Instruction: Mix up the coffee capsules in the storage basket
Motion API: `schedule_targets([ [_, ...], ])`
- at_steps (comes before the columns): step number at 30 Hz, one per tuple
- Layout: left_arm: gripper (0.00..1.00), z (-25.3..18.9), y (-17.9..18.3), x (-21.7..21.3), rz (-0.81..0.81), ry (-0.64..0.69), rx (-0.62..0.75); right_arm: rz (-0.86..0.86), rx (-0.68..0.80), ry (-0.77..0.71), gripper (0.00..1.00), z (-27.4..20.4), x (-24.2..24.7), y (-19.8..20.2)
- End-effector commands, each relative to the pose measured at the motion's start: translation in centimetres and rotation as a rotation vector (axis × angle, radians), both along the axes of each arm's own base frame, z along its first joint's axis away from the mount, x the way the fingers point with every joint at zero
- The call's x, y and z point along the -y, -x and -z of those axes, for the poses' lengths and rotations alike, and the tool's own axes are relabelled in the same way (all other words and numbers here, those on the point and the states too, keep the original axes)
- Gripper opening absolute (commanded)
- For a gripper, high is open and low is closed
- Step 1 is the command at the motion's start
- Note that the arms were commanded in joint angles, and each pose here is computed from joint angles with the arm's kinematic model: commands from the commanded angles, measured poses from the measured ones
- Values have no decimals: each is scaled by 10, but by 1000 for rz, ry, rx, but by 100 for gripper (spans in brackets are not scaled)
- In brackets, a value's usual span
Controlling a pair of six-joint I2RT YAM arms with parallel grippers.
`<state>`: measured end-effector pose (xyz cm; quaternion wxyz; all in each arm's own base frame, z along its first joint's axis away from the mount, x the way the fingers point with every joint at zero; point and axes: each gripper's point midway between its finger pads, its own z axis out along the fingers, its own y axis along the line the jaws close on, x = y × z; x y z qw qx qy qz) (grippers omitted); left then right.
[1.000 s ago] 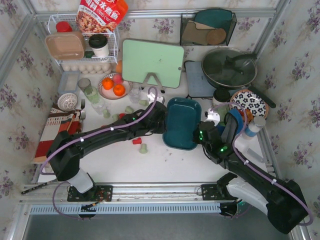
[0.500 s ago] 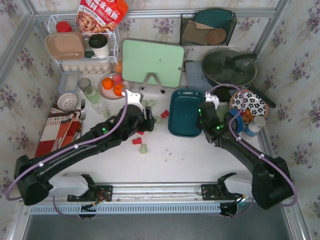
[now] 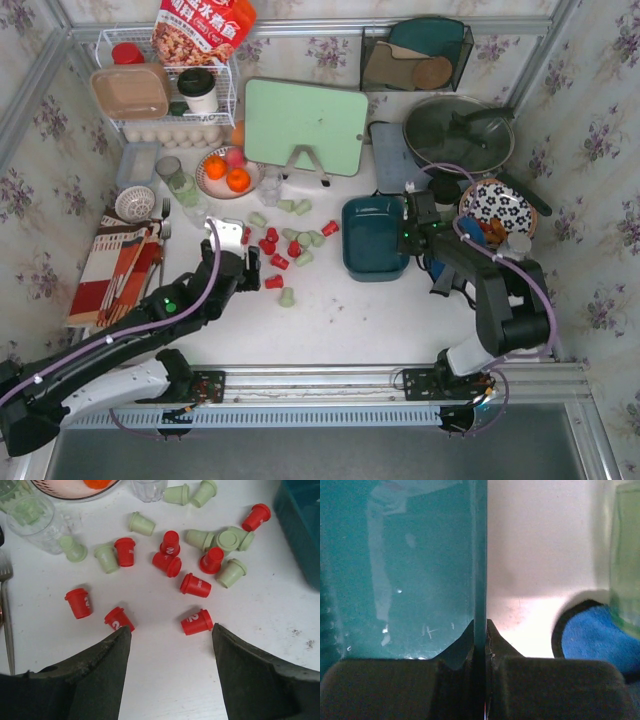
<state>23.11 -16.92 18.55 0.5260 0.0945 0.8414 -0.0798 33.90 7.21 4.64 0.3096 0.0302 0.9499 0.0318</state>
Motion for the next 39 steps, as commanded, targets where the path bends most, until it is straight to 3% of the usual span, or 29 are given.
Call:
schedule_targets([
  [1, 69, -11, -5, -3, -13, 28, 73, -85, -28, 19, 0, 10, -5, -13],
  [11, 69, -15, 3, -12, -6, 69, 93, -117, -15, 151, 2, 32, 9, -64],
  [14, 69, -17, 4, -15, -15, 74, 104, -98, -25, 148, 10, 31, 10, -66],
  [20, 69, -14, 2, -14, -14, 61, 103, -48, -14, 120, 39, 24, 10, -61],
  [25, 69, -10, -1, -11, -15, 44, 94, -20, 9, 90, 50, 9, 9, -56],
  [30, 69, -4, -3, -8, -10, 23, 84, -6, 53, 21, 57, -9, 0, -53],
  [39, 69, 5, -8, 1, 12, -13, 68, 76, 85, -33, 58, -7, 2, -38],
])
